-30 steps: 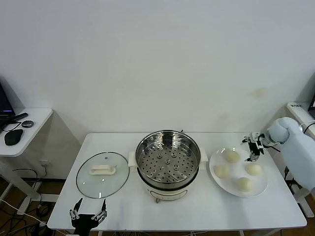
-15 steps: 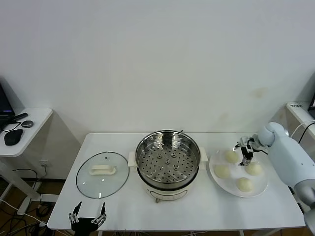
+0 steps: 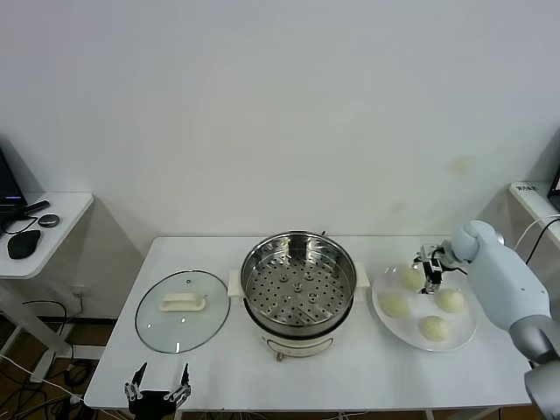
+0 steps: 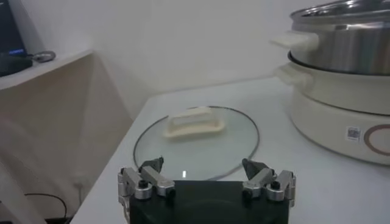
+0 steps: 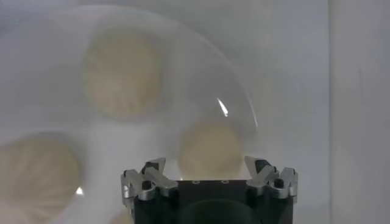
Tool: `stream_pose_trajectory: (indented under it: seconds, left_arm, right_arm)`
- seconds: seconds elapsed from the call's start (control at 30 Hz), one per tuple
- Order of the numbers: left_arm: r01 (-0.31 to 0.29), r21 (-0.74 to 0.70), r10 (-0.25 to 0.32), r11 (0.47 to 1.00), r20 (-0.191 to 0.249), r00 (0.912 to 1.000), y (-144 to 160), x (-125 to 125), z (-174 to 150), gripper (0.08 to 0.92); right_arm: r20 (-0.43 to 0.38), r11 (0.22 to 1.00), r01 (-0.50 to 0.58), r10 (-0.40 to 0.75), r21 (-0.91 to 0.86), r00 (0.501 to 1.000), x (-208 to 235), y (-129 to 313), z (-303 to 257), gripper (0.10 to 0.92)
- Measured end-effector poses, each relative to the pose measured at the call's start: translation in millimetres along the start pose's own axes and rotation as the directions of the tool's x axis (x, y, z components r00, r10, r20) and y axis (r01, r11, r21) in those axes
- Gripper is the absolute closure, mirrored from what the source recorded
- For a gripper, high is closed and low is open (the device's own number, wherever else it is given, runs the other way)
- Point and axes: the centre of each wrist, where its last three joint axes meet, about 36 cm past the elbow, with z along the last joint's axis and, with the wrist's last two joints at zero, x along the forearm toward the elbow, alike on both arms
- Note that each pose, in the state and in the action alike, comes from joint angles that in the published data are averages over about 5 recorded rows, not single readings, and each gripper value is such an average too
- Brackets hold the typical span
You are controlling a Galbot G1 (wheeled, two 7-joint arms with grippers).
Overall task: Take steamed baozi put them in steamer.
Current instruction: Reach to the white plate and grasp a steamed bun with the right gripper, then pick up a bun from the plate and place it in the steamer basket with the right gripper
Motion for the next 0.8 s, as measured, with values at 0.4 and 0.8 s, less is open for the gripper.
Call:
stream_pose_trajectory:
  seconds: [0.4,0.8]
  left_arm:
    - [0.001,0.001,-0.001,1.0,-0.001,1.0,0,-2,1,0.177]
    - [0.003,0.0,-0.003,1.0,0.011,0.9999,0,-7,-3,0.177]
  right_arm:
    - [0.012,1.0,-0.008,0.008,-0.018,1.0,-2,1,1,0.391]
    - [0.056,0.998,-0.055,0.057,-0.042,0.997,41,-24,-2,0.428]
